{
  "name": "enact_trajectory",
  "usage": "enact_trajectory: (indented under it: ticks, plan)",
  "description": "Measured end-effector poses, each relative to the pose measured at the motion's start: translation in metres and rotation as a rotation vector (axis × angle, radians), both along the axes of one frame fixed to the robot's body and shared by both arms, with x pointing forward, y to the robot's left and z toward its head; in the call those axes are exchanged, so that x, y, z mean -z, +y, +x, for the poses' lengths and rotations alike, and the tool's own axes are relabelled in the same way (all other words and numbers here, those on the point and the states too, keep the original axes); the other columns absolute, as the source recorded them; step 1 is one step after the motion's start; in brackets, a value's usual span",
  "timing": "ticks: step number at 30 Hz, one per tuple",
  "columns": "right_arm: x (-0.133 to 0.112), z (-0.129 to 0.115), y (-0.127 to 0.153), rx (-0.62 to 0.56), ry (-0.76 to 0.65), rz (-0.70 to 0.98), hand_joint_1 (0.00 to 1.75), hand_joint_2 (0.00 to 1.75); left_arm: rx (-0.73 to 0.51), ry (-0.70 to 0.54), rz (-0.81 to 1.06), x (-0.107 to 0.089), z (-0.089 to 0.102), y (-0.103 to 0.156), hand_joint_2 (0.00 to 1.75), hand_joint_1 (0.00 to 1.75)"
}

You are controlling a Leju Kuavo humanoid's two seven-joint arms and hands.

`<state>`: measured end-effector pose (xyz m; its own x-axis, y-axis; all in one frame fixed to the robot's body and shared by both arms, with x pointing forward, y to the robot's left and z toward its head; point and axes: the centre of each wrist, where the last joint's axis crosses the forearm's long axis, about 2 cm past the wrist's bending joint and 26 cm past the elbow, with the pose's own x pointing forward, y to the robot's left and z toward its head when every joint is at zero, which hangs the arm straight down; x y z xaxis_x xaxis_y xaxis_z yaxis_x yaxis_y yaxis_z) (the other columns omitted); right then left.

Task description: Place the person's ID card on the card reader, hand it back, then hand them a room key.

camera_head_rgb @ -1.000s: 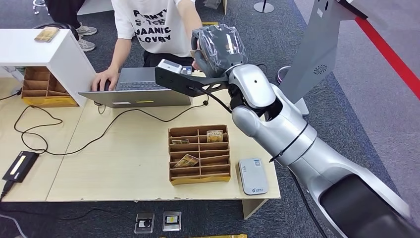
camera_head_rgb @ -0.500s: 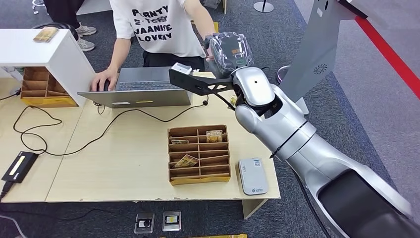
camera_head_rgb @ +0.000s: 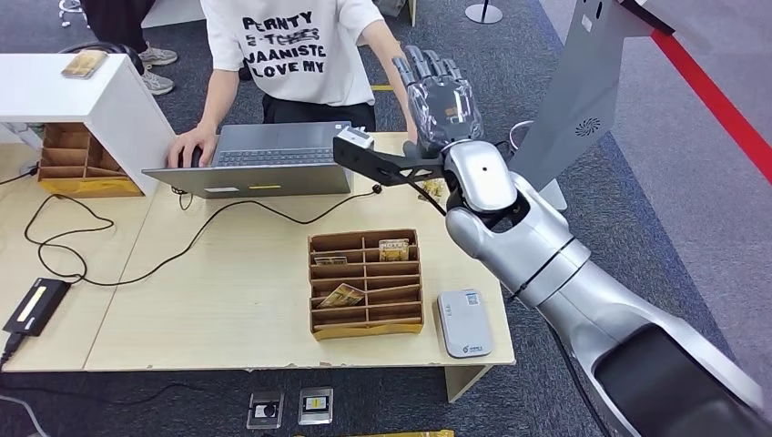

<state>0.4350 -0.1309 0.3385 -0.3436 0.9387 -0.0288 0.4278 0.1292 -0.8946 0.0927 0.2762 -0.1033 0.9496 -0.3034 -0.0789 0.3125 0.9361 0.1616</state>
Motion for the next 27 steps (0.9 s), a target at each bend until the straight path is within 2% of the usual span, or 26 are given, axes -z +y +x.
enact_trajectory:
  ticks: [3, 10, 13, 17, 22, 27]
  plan:
    - [0.011, -0.013, 0.000, -0.062, -0.059, 0.096, 0.00, 1.75, -0.014, 0.001, 0.002, 0.000, -0.001, 0.000, 0.00, 0.00]
    - [0.030, -0.054, 0.002, -0.309, -0.204, 0.526, 0.00, 1.75, -0.085, 0.002, 0.015, 0.002, -0.013, 0.001, 0.00, 0.00]
    - [0.040, -0.070, 0.003, -0.425, -0.177, 0.654, 0.00, 1.75, -0.117, 0.009, 0.021, 0.004, -0.019, 0.002, 0.00, 0.00]
    - [0.062, -0.094, 0.000, -0.567, -0.088, 0.923, 0.00, 1.75, -0.163, 0.019, 0.030, 0.004, -0.024, 0.002, 0.00, 0.00]
    - [0.079, -0.116, -0.011, -0.596, -0.050, 1.106, 0.00, 1.75, -0.190, 0.025, 0.034, 0.005, -0.027, 0.002, 0.00, 0.00]
    - [0.103, -0.136, -0.029, -0.600, 0.053, 1.288, 0.00, 1.75, -0.220, 0.032, 0.036, 0.005, -0.029, 0.003, 0.00, 0.00]
